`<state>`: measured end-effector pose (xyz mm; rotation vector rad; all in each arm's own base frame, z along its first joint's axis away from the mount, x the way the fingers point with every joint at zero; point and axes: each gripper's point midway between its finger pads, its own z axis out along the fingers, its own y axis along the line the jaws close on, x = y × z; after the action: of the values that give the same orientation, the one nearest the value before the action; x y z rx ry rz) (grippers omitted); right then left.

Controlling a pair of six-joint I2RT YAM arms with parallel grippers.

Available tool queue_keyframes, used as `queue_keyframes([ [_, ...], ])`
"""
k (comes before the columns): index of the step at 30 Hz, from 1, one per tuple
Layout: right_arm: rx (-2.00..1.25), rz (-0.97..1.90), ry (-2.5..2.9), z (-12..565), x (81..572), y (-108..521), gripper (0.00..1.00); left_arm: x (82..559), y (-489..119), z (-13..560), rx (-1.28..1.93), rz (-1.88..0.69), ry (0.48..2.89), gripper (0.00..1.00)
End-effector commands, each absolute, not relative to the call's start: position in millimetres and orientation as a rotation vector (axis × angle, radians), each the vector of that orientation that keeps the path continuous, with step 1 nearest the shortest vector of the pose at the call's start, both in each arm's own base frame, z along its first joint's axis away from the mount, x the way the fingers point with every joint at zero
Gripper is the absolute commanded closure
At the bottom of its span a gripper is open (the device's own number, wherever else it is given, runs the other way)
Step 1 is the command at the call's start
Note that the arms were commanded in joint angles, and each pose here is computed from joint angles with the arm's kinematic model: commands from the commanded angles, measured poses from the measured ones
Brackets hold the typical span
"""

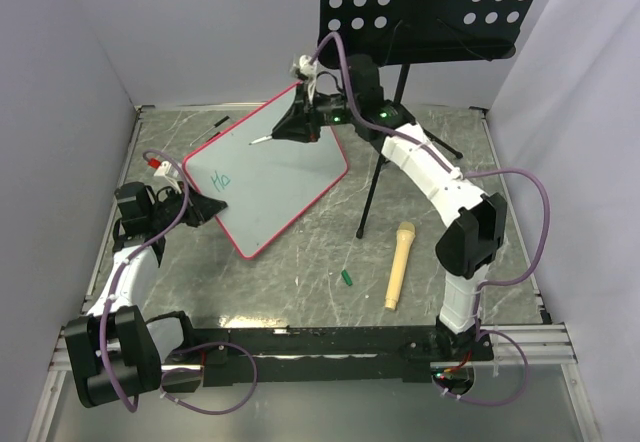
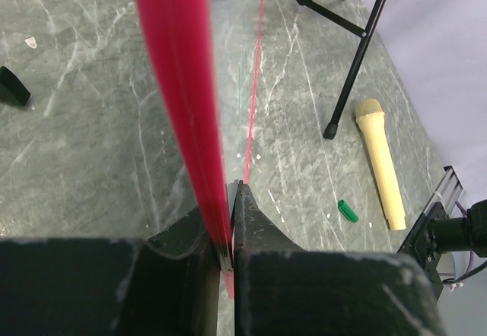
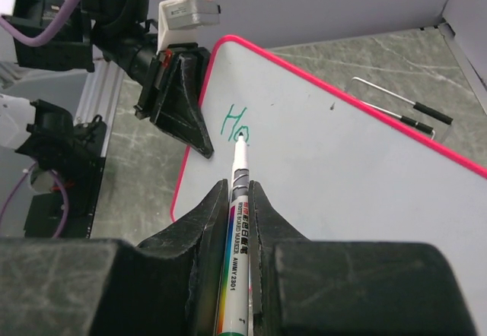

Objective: Write a sentence on the whiteboard

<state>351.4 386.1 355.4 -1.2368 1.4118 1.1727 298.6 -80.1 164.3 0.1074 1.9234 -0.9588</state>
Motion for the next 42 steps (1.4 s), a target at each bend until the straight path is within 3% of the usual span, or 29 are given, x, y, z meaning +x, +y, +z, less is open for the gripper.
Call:
queue_keyframes([
  [1,-1.318,1.072,1.334,357.0,327.8,402.3,1.00,313.2,-70.7,180.3,0.173,-0.832,1.863,0.99],
  [6,-1.355,0.998,1.274,346.2,315.1,421.5,1.00,311.0,-73.9,183.2,0.193,-0.843,1.843,0.99],
  [30,-1.340,0.960,1.395,284.7,347.2,451.5,1.00,304.8,-83.1,189.9,0.255,-0.875,1.812,0.99],
  [42,-1.323,0.968,1.394,285.1,352.9,458.0,1.00,304.2,-84.3,189.4,0.261,-0.878,1.813,0.99],
])
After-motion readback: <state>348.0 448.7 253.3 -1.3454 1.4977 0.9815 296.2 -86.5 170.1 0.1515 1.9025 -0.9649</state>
